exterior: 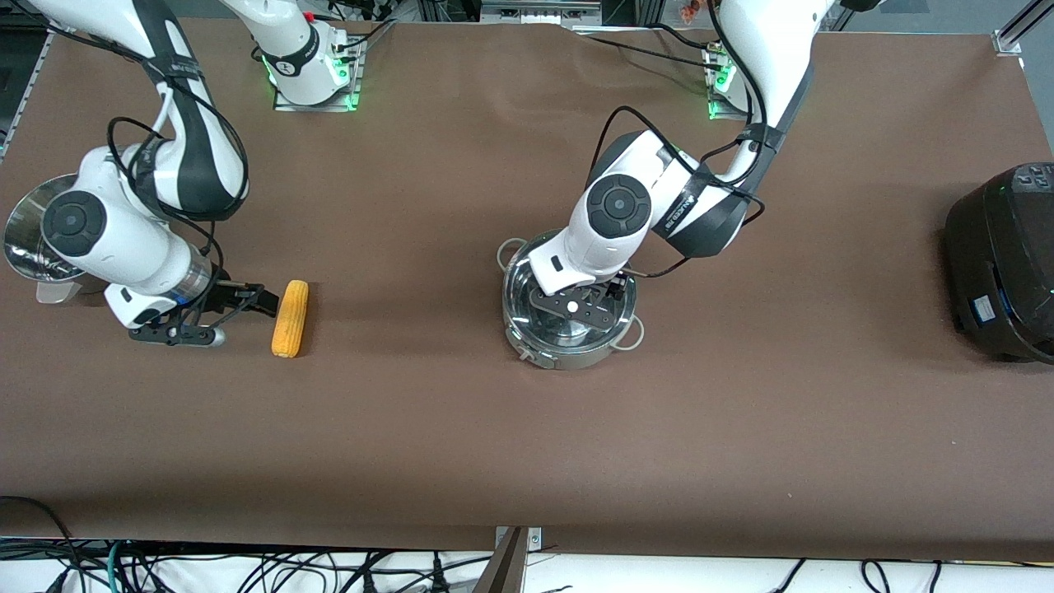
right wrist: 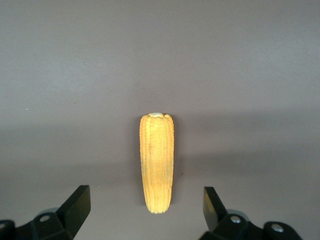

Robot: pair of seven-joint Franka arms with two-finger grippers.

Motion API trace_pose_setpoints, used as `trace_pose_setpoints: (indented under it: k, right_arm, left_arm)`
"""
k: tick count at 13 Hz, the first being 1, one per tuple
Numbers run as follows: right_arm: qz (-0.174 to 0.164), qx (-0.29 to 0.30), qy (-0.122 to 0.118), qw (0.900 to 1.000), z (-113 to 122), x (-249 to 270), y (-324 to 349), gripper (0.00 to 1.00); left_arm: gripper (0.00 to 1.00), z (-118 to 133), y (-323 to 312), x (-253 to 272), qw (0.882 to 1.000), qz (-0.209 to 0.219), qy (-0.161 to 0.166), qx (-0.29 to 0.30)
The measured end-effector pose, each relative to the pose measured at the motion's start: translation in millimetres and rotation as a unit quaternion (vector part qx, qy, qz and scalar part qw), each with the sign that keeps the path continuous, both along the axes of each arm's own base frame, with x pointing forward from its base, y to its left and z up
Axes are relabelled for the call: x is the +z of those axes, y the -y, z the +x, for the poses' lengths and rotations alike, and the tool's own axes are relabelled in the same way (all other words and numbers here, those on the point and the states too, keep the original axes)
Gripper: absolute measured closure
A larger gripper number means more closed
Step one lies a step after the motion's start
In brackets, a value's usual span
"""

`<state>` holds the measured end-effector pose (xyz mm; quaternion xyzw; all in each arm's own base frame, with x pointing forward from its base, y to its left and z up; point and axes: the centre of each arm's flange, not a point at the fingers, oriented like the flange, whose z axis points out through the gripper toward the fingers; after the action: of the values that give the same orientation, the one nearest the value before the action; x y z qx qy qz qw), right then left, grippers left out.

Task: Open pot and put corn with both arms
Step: 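Grasp the lid knob with the left gripper while the right gripper grasps the corn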

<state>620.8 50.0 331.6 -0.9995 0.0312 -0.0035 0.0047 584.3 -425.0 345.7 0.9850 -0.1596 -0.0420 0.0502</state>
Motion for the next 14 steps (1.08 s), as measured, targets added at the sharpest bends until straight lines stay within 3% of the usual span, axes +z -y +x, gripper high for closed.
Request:
trace_pose_setpoints:
  k: [3, 9, 14]
  right_arm:
    - [0.002, -0.002, 0.002, 1.0, -3, -22, 0, 0.0]
    - [0.01, -0.009, 0.038, 0.999, -15, -80, 1, 0.0]
    - [0.012, -0.01, 0.05, 0.999, -19, -110, 2, 0.0]
  left_arm:
    - [0.0, -3, 6, -2, 1.0, -0.002, 0.002, -0.004]
    - [0.0, -8, 10, -1, 1.0, 0.004, -0.006, -0.01]
    - [0.0, -11, 12, -2, 1.0, 0.008, -0.012, -0.013]
